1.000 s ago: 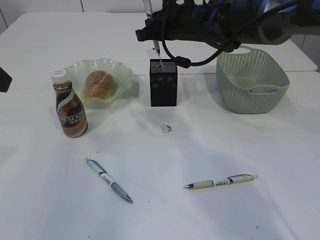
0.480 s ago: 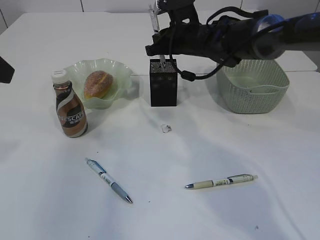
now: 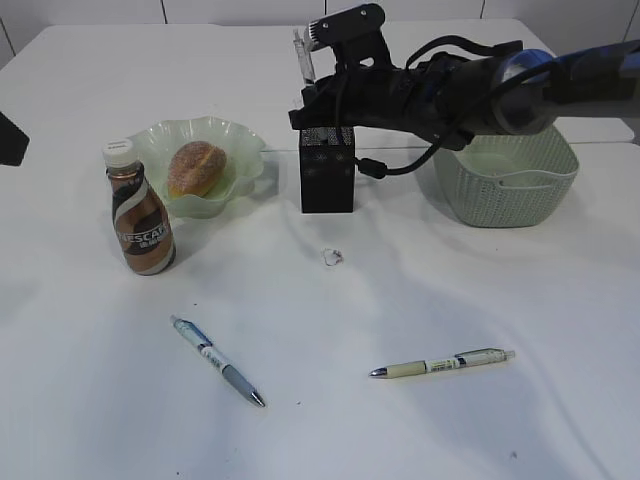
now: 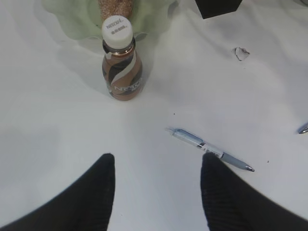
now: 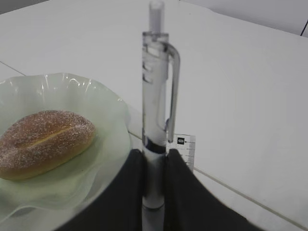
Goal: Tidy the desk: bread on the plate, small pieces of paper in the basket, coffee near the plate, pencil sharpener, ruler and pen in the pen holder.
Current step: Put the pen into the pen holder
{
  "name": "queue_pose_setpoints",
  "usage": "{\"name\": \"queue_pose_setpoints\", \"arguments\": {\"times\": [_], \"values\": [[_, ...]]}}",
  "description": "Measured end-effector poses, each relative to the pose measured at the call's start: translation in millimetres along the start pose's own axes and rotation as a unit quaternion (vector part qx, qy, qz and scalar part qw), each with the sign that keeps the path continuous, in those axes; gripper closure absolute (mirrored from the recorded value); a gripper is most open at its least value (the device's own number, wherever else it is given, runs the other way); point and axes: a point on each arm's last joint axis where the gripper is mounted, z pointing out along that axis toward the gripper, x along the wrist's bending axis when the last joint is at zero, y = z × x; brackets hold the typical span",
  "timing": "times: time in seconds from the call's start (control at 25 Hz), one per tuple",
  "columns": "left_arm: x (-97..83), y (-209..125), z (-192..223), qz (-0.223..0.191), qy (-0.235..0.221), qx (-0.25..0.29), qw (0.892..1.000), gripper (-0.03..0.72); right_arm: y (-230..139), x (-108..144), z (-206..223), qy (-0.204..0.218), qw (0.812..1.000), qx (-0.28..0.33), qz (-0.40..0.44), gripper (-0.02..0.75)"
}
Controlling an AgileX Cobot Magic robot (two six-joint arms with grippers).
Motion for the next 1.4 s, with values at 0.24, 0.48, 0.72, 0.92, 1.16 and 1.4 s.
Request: {"name": "queue_pose_setpoints", "arguments": {"times": [0.24,0.48,0.72,0.92,1.16,1.4], "values": [[0.0,0,0,0.000,0.000,0.000,1.000,0.287,-2,-1,0,-0.008,1.000,0.010,0.000,0.595],[0.0,0,0,0.000,0.000,0.000,1.000,0.287,-2,-2,0,-0.009,1.000,0.013,-0.001,0.491],[0.0,1,0,0.000,0.000,-0.006,1.000,0.287,-6,-4,0,-0.022,0.999,0.034,-0.021,0.456],[0.0,1,0,0.000,0.000,-0.008,1.000,0.287,6,-10,-10,-0.050,0.997,0.048,-0.024,0.456],[-0.1,1,0,-0.001,-0.001,-0.008,1.000,0.287,20,-23,-29,-0.115,0.988,0.096,-0.021,0.456],[-1.2,1,0,-0.006,-0.007,-0.004,1.000,0.287,21,-22,-49,-0.173,0.961,0.205,-0.059,0.456]]}}
